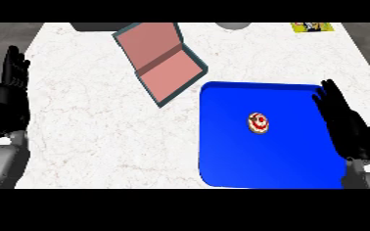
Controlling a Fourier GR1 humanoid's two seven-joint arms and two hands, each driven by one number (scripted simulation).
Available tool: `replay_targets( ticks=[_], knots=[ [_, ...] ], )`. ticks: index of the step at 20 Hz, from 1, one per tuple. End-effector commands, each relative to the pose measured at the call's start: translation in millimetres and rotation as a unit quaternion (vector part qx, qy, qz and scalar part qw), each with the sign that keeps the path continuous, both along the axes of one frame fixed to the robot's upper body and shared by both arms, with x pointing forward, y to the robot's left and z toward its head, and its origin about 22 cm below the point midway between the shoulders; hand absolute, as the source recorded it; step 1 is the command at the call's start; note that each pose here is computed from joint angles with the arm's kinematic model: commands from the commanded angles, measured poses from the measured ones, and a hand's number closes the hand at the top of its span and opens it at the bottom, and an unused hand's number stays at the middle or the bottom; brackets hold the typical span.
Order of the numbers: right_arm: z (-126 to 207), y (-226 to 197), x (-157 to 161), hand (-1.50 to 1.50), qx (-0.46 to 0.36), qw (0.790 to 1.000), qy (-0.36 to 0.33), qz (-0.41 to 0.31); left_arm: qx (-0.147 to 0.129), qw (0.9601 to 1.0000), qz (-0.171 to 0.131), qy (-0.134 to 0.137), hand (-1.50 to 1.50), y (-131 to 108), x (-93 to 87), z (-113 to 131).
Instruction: Pick the cupcake from the tray and place it in the cardboard box
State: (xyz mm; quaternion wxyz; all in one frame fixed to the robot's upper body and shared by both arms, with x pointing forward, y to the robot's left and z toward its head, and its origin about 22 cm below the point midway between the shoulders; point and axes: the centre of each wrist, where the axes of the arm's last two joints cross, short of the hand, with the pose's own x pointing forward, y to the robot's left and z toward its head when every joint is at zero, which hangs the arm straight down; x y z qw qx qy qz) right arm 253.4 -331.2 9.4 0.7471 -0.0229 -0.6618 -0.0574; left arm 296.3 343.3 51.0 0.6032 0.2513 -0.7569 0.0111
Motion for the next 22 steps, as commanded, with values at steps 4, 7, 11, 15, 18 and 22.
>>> replay_targets(
  ticks=[4,7,11,15,18,22],
  knots=[
    [25.8,5.3,21.5,-1.5,-0.004,0.989,-0.078,0.125,0.073,0.9919,0.012,0.103,0.0,28.9,-25.0,-14.6],
    [100.5,-1.2,33.7,-1.5,-0.27,0.923,-0.153,0.226,0.068,0.988,-0.001,0.138,0.0,15.4,-22.7,-29.3],
    [-4.3,6.8,-4.4,-1.5,-0.267,0.916,-0.124,0.272,0.07,0.9786,0.0,0.193,0.0,17.2,-29.8,-41.3],
    [-39.1,-25.7,-9.8,-1.5,-0.116,0.943,-0.19,0.248,0.078,0.9784,-0.007,0.191,0.0,23.7,-30.1,-31.8],
    [-21.5,-57.6,14.0,-1.5,-0.154,0.919,-0.231,0.278,0.073,0.9772,-0.007,0.199,0.0,7.1,-32.2,-35.4],
    [4.0,-64.0,33.2,-1.5,-0.3,0.88,-0.221,0.295,0.077,0.9783,-0.013,0.192,0.0,16.2,-28.2,-27.7]
  ],
)
